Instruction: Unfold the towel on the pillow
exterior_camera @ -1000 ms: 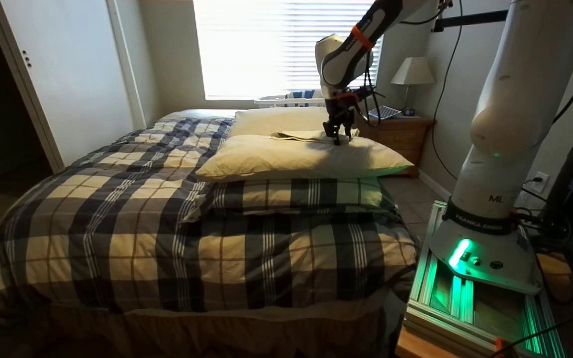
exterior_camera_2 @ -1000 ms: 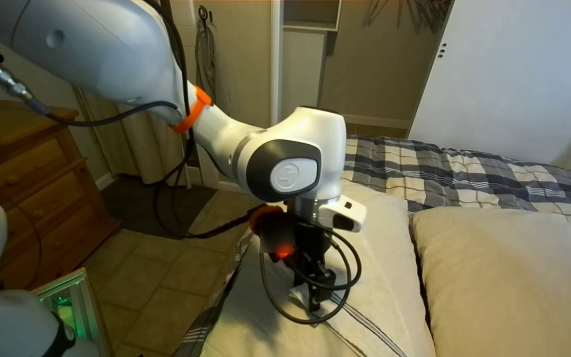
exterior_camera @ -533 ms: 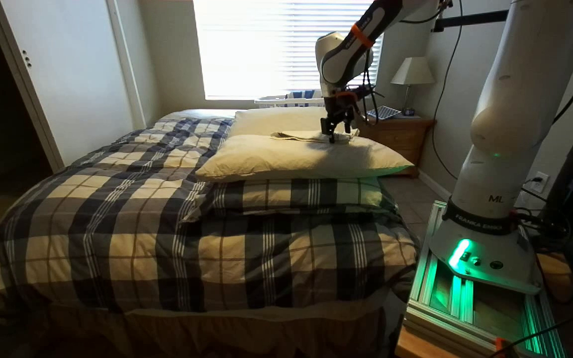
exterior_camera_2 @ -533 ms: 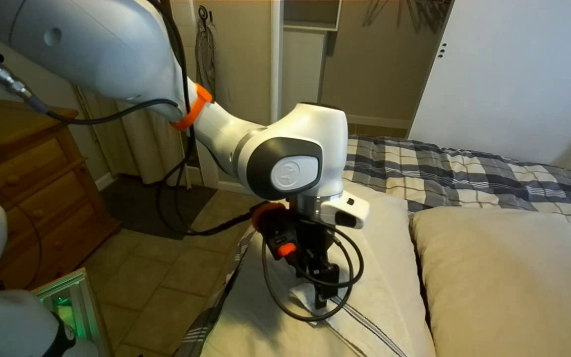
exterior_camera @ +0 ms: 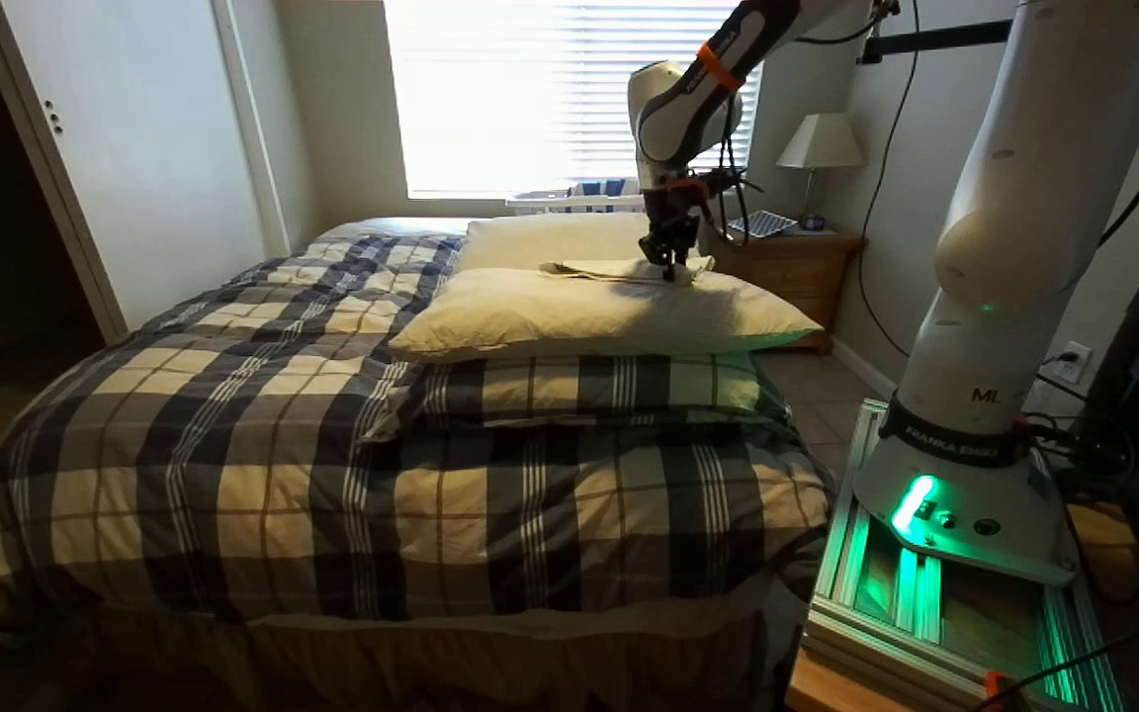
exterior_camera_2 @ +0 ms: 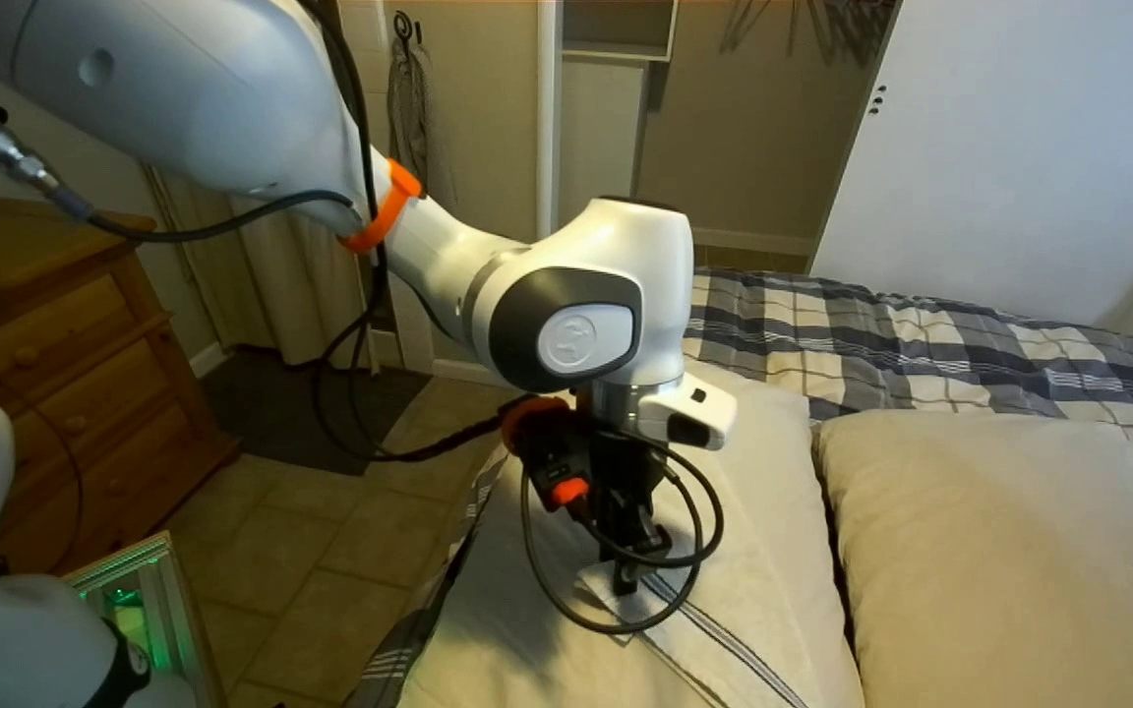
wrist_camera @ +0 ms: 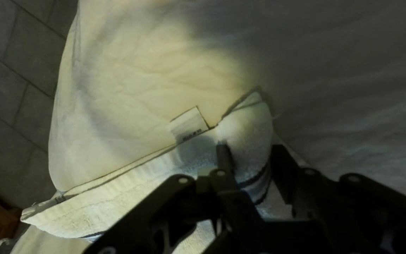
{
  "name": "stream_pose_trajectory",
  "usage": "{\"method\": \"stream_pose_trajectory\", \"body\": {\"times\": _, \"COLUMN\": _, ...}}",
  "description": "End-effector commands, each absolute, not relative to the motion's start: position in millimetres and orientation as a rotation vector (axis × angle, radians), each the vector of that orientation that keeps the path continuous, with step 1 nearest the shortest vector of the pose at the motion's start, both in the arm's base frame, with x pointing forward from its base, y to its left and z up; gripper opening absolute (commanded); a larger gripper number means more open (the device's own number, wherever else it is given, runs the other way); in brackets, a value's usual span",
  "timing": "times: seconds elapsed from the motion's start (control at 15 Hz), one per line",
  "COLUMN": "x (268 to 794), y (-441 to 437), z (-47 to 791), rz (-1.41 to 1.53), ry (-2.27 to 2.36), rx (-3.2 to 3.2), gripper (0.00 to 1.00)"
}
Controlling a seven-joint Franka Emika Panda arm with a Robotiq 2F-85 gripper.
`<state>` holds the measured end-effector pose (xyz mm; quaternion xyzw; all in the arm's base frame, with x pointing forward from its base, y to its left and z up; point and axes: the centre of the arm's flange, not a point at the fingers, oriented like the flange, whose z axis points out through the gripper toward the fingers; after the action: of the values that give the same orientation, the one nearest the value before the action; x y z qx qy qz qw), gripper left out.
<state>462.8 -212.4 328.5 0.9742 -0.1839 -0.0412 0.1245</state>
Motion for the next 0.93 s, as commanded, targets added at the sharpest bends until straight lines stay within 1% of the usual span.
{"method": "stream_pose_trajectory", "body": {"times": 0.0, "x": 462.7, "y": -214.6, "z": 341.3, "rz": -0.085, "ry": -0.551, "rx": 2.865, "gripper": 0.05}}
{"method": "stream_pose_trajectory", "body": {"times": 0.07, "x": 463.7, "y": -214.7, "z": 343.1, "rz": -0.077, "ry": -0.551, "rx": 2.866, "gripper": 0.01}}
{"method": "stream_pose_trajectory", "body": {"times": 0.13, "x": 464.1, "y": -214.8, "z": 345.0, "rz": -0.071, "ry": -0.553, "rx": 2.867, "gripper": 0.0}}
{"method": "stream_pose_trajectory", "body": {"times": 0.47, "x": 465.7, "y": -220.3, "z": 359.3, "rz": -0.021, "ry": -0.562, "rx": 2.852, "gripper": 0.02}}
{"method": "stream_pose_trajectory", "body": {"times": 0.53, "x": 466.8, "y": -221.8, "z": 362.5, "rz": -0.008, "ry": -0.564, "rx": 2.849, "gripper": 0.06}}
{"method": "stream_pose_trajectory", "body": {"times": 0.6, "x": 468.1, "y": -222.9, "z": 365.0, "rz": 0.001, "ry": -0.562, "rx": 2.846, "gripper": 0.34}}
{"method": "stream_pose_trajectory", "body": {"times": 0.67, "x": 469.3, "y": -223.5, "z": 366.8, "rz": 0.007, "ry": -0.562, "rx": 2.845, "gripper": 0.35}}
{"method": "stream_pose_trajectory", "body": {"times": 0.73, "x": 470.4, "y": -223.9, "z": 368.4, "rz": 0.015, "ry": -0.564, "rx": 2.844, "gripper": 0.42}}
{"method": "stream_pose_trajectory", "body": {"times": 0.8, "x": 470.8, "y": -223.9, "z": 368.9, "rz": 0.022, "ry": -0.567, "rx": 2.841, "gripper": 0.1}}
{"method": "stream_pose_trajectory", "body": {"times": 0.87, "x": 471.6, "y": -224.2, "z": 369.5, "rz": 0.025, "ry": -0.567, "rx": 2.842, "gripper": 0.1}}
